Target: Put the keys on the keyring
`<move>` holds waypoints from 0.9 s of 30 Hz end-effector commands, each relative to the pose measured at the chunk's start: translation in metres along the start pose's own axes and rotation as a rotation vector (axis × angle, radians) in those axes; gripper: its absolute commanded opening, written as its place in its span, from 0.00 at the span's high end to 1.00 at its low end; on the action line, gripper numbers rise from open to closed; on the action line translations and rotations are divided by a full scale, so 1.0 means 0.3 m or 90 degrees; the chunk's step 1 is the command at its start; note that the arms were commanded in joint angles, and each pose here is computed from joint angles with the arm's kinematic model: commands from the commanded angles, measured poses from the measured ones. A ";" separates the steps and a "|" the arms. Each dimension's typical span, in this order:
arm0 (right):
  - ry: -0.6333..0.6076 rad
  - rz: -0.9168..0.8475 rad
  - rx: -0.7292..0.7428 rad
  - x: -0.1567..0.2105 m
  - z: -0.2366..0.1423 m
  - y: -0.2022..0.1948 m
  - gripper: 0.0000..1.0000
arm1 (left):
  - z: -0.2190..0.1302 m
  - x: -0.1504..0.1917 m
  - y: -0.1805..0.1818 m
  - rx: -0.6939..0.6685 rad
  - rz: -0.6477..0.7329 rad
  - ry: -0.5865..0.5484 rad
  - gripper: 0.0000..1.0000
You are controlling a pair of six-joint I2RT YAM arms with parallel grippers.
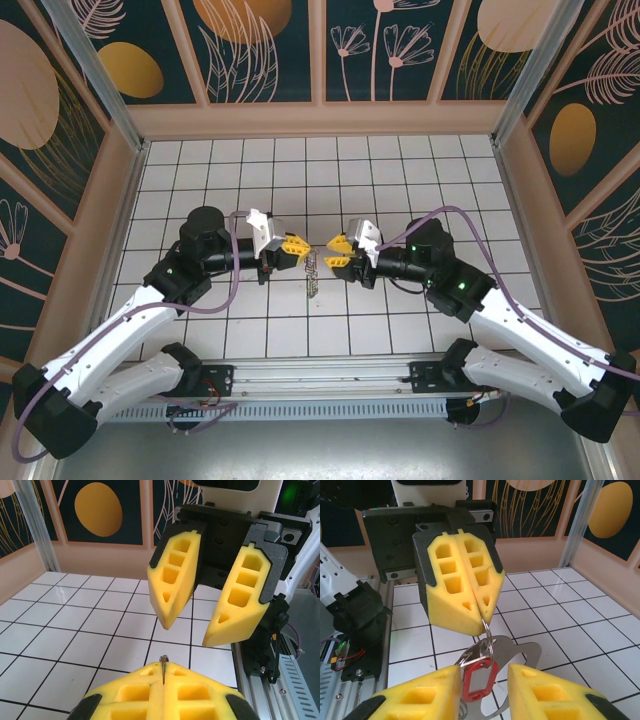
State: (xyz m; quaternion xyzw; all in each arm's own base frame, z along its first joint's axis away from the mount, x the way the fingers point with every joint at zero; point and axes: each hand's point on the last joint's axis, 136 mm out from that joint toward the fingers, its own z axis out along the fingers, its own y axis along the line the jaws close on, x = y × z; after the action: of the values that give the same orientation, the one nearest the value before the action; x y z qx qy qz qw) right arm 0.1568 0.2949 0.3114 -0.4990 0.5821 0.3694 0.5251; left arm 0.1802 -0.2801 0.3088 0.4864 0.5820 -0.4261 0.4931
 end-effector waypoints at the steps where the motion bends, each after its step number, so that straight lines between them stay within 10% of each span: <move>1: -0.026 0.000 -0.018 -0.025 -0.013 0.017 0.70 | -0.014 -0.046 -0.023 0.020 0.035 -0.030 1.00; 27: -0.036 -0.006 -0.030 -0.022 0.034 -0.007 0.71 | -0.019 -0.062 -0.049 0.046 0.030 -0.035 1.00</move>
State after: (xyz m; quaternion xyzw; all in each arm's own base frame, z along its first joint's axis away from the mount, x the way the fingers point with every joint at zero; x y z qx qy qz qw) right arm 0.1603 0.3040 0.3068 -0.5062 0.5699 0.3861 0.5195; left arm 0.1714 -0.2812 0.3104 0.4972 0.5692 -0.4424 0.4828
